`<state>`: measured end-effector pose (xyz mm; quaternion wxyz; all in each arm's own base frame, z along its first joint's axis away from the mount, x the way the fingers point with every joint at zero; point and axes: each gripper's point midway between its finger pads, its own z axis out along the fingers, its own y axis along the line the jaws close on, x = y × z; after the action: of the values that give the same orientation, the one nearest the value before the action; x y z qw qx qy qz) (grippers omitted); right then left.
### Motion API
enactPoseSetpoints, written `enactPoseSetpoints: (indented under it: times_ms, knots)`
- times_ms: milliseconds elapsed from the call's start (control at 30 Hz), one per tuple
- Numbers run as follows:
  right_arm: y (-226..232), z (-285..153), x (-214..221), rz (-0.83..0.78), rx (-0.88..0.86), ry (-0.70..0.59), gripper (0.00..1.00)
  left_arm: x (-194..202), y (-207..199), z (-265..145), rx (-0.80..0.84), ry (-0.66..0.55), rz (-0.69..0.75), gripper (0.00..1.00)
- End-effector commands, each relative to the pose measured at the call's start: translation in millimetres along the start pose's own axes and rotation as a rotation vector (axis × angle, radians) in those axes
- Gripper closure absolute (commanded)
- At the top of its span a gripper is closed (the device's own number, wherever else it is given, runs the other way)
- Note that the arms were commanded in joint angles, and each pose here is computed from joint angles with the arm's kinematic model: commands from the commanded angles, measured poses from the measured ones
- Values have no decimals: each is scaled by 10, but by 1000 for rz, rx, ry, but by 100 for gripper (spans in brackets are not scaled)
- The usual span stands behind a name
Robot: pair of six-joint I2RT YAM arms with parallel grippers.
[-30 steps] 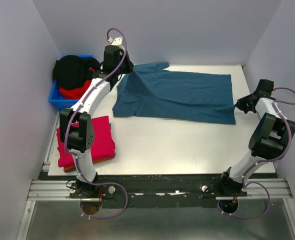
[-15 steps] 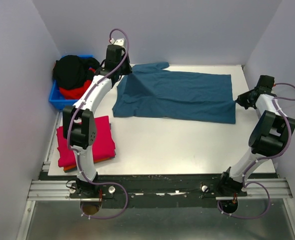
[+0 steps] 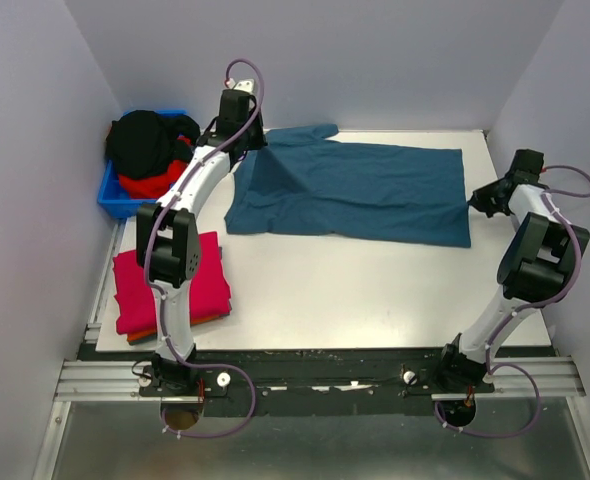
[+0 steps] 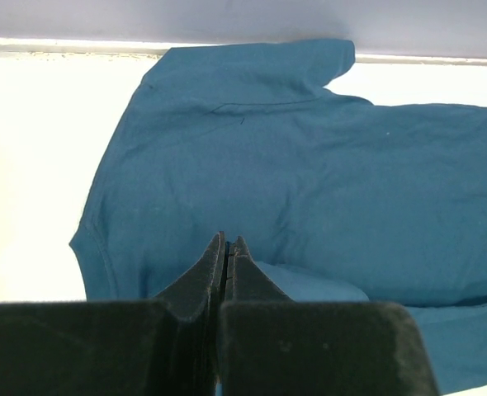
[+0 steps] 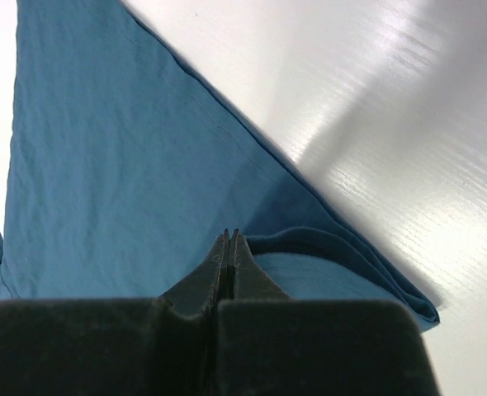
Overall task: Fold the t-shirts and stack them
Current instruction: Fold the flattened tshirt in 1/3 of the way
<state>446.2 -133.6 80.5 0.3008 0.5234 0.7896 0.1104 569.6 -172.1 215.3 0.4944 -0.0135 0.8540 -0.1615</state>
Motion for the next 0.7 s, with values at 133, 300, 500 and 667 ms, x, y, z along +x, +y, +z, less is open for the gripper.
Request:
enactPoseSetpoints:
  times_ms: [133,300,500,667]
  knots:
    - [120,127,-109,-23,-6,-4,99,72,102,336,-37,23,0,100]
    - [99,210,-114,-29,39,18,62,177,186,544,-74,46,-19,89]
    - [140,-193,-122,-19,-35,-72,47,36,148,472,-83,25,-56,33]
    - [-87,-528,72,14,-49,-128,51,-135,59,96,-75,-4,-93,24]
